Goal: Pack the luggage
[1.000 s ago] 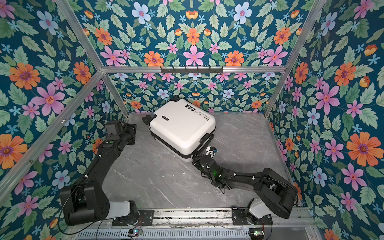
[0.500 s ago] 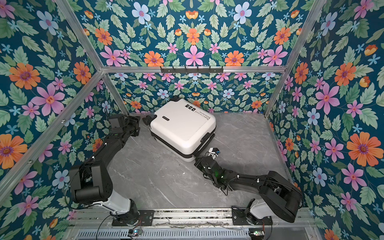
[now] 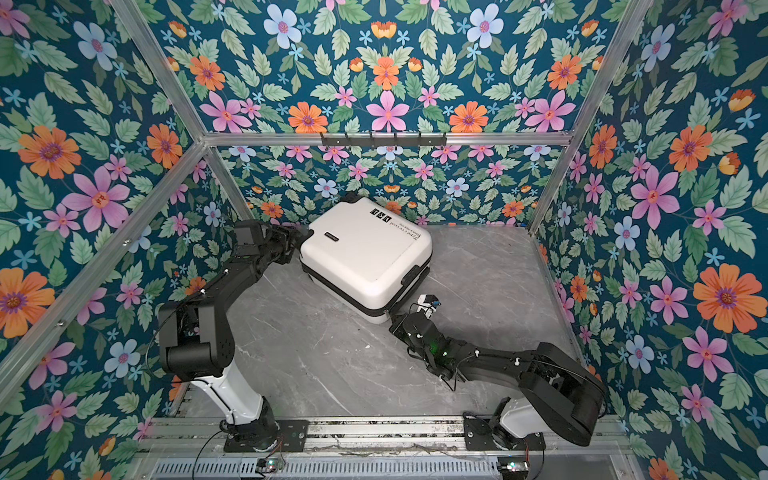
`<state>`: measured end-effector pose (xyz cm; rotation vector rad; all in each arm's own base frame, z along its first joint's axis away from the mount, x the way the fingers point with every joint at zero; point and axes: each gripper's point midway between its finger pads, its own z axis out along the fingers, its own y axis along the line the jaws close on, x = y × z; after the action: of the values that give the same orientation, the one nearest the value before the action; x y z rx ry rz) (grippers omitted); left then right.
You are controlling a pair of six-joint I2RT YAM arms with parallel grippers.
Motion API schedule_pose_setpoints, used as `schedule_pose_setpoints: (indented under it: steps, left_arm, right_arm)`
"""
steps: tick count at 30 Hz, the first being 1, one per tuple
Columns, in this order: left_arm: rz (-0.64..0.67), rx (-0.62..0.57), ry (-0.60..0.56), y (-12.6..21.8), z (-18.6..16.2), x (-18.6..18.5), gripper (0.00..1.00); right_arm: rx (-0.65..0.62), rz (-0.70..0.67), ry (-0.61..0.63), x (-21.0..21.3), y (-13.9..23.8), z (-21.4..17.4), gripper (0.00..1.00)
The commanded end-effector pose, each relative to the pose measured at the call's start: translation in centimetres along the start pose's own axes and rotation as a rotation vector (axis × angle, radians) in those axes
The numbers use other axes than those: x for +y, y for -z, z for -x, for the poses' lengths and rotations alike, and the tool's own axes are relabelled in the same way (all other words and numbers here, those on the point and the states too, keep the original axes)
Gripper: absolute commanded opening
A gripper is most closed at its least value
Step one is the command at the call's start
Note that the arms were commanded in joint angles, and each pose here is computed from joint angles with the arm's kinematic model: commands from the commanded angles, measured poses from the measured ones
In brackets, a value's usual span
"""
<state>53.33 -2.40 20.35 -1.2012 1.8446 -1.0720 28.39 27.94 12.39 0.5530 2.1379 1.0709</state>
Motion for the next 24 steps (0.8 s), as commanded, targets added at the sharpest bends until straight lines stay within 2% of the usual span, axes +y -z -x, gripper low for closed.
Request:
schedule_pose_setpoints:
  steps: [1,2,3,5,6,7,9,11,12,15,18,21,24]
  left_arm:
    - [-0.02,0.017,-0.052,-0.2,-0.2,-0.9,0.74]
    - [-0.017,0.019,-0.055,-0.2,-0.2,-0.9,0.74]
    - [-0.016,0.021,-0.056,-0.2,-0.3,-0.9,0.74]
    - [-0.014,0.025,-0.056,-0.3,-0.3,-0.8,0.74]
    - [-0.013,0.029,-0.057,-0.3,-0.4,-0.7,0.74]
    - [-0.009,0.031,-0.057,-0.3,-0.4,-0.6,0.74]
    - [-0.002,0.035,-0.057,-0.3,-0.5,-0.4,0.74]
    - [0.0,0.038,-0.059,-0.2,-0.6,-0.3,0.74]
    - [0.002,0.039,-0.06,-0.2,-0.7,-0.3,0.74]
    - [0.009,0.039,-0.063,-0.1,-0.7,-0.1,0.74]
    - [0.014,0.039,-0.064,-0.1,-0.7,0.0,0.74]
    - [0.016,0.039,-0.064,0.0,-0.7,0.0,0.74]
    - [0.022,0.041,-0.061,0.1,-0.9,0.1,0.74]
  right_arm:
    - [0.099,-0.033,0.132,-1.0,-0.1,-0.3,0.22]
    - [0.141,-0.075,0.127,-1.9,0.0,-0.2,0.33]
    - [0.174,-0.115,0.115,-2.8,0.1,-0.1,0.39]
    - [0.227,-0.147,0.093,-4.0,0.3,0.5,0.43]
    - [0.239,-0.12,0.102,-4.0,0.4,0.7,0.44]
    - [0.226,-0.06,0.147,-3.3,0.5,1.0,0.43]
    - [0.139,0.116,0.358,-0.1,1.7,1.5,0.43]
    - [0.003,0.14,0.576,1.6,3.2,2.2,0.55]
    - [-0.008,0.132,0.615,1.8,3.5,2.4,0.57]
    - [0.028,0.065,0.621,0.7,3.4,2.9,0.56]
    - [0.065,0.12,0.683,1.0,3.5,1.9,0.51]
    - [0.063,0.174,0.734,1.2,3.4,1.3,0.51]
    - [0.115,0.204,0.773,1.4,2.7,0.3,0.51]
